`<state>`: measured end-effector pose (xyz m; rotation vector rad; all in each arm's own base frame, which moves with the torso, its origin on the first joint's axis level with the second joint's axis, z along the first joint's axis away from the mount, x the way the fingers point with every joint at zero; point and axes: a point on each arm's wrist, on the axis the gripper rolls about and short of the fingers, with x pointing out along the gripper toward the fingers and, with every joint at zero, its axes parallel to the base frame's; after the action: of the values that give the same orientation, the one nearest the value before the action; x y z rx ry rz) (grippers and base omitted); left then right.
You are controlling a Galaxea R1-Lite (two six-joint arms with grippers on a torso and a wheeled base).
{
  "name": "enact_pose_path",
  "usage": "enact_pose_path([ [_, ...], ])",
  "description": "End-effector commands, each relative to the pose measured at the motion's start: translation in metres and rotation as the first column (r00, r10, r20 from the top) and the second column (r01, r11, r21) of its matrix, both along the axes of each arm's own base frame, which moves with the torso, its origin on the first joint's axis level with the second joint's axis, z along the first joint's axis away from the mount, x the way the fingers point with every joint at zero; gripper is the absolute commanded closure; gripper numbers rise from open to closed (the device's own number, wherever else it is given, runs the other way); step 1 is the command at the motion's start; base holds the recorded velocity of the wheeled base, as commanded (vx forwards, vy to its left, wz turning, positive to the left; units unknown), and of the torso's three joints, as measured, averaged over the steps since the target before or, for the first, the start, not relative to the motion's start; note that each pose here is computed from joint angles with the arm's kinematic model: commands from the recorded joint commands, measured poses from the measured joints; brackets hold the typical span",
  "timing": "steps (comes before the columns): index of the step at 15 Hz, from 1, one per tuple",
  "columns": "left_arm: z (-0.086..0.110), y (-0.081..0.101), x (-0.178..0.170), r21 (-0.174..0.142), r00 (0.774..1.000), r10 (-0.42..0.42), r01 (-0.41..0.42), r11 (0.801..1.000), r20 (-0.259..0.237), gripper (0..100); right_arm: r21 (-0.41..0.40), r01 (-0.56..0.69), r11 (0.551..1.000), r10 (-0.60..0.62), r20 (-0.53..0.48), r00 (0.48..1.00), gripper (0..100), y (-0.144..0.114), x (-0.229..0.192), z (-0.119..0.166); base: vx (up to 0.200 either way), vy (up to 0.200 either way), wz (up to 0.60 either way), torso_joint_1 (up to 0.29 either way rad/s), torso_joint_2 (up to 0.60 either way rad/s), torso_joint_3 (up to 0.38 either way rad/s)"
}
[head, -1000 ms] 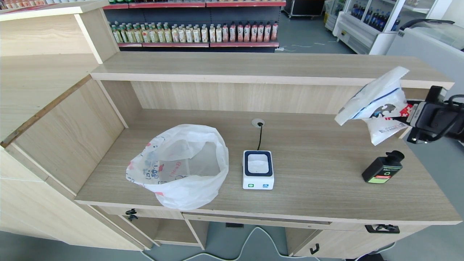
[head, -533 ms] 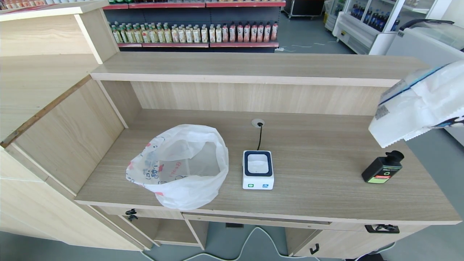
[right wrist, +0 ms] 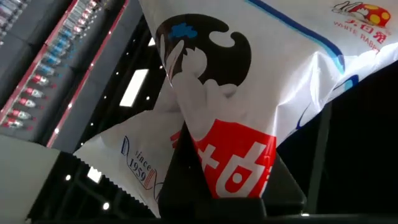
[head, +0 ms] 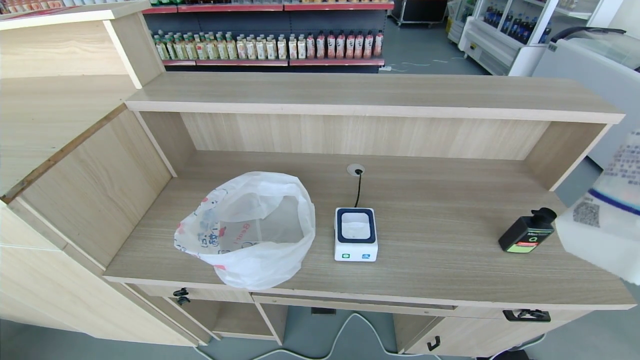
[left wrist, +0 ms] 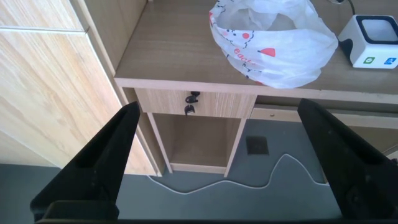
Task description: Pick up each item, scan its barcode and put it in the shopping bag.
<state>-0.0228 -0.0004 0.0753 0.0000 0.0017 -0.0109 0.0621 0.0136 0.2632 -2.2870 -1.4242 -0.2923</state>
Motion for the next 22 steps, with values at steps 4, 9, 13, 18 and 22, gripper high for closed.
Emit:
enact_pose_path([
  [4, 0.000, 0.000, 0.000, 0.000, 1.000, 0.000, 0.000, 1.000, 0.000, 0, -0.037, -0.021, 0.999, 0.023, 0.052, 0.998, 100, 0.003, 0.000, -0.002, 0.000, 0.000, 0.00, 0.000, 0.00, 0.000],
  [9, 0.000, 0.000, 0.000, 0.000, 1.000, 0.000, 0.000, 1.000, 0.002, 0, 0.103, -0.213, 0.972, 0.218, -0.038, 0.975, 100, 0.018, 0.001, -0.001, 0.000, 0.000, 0.00, 0.000, 0.00, 0.000],
  [13, 0.000, 0.000, 0.000, 0.002, 1.000, 0.000, 0.000, 1.000, 0.000, 0, 0.032, -0.379, 0.925, 0.378, 0.030, 0.925, 100, 0.045, 0.011, -0.007, 0.000, 0.000, 0.00, 0.000, 0.00, 0.000],
  [18, 0.000, 0.000, 0.000, 0.000, 1.000, 0.000, 0.000, 1.000, 0.000, 0, -0.023, -0.398, 0.917, 0.398, -0.017, 0.917, 100, 0.067, 0.038, -0.020, 0.000, 0.000, 0.00, 0.000, 0.00, 0.000],
  [22, 0.000, 0.000, 0.000, 0.000, 1.000, 0.000, 0.000, 1.000, 0.000, 0, -0.028, -0.497, 0.867, 0.496, -0.043, 0.867, 100, 0.083, 0.034, -0.024, 0.000, 0.000, 0.00, 0.000, 0.00, 0.000],
])
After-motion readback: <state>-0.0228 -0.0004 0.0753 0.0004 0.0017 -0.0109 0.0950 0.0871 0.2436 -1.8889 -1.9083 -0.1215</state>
